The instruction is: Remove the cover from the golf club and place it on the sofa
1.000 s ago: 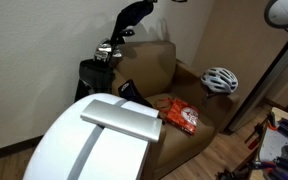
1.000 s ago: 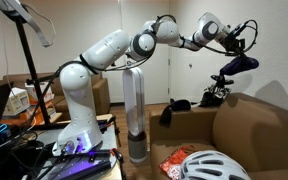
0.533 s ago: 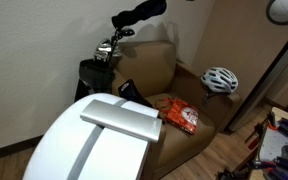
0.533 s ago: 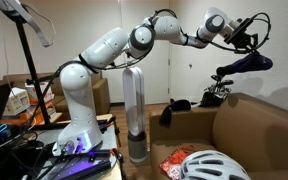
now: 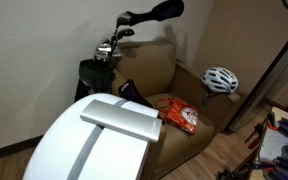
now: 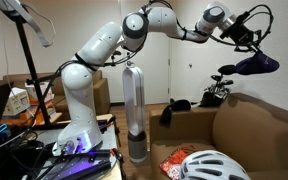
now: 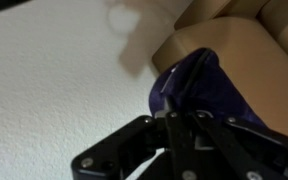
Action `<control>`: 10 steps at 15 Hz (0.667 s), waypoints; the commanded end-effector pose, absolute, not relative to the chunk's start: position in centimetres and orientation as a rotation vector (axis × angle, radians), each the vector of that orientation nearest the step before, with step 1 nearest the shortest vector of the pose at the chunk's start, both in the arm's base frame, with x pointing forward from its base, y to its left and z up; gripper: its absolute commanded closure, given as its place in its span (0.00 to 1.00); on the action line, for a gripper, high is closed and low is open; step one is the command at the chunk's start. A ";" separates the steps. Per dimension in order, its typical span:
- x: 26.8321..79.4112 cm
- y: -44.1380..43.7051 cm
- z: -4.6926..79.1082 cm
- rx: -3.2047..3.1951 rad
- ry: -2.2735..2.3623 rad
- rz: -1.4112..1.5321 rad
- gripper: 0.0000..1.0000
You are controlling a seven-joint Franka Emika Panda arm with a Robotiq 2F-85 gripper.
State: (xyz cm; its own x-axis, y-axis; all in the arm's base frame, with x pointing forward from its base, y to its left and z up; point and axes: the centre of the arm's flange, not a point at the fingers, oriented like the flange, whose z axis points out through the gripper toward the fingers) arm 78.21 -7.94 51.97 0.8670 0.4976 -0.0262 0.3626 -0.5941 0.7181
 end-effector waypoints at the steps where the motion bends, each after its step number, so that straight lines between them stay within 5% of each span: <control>1: 72.0 -8.1 51.5 2.319 0.545 0.058 0.93; 10: 75.7 -1.4 43.2 2.445 0.952 0.060 0.93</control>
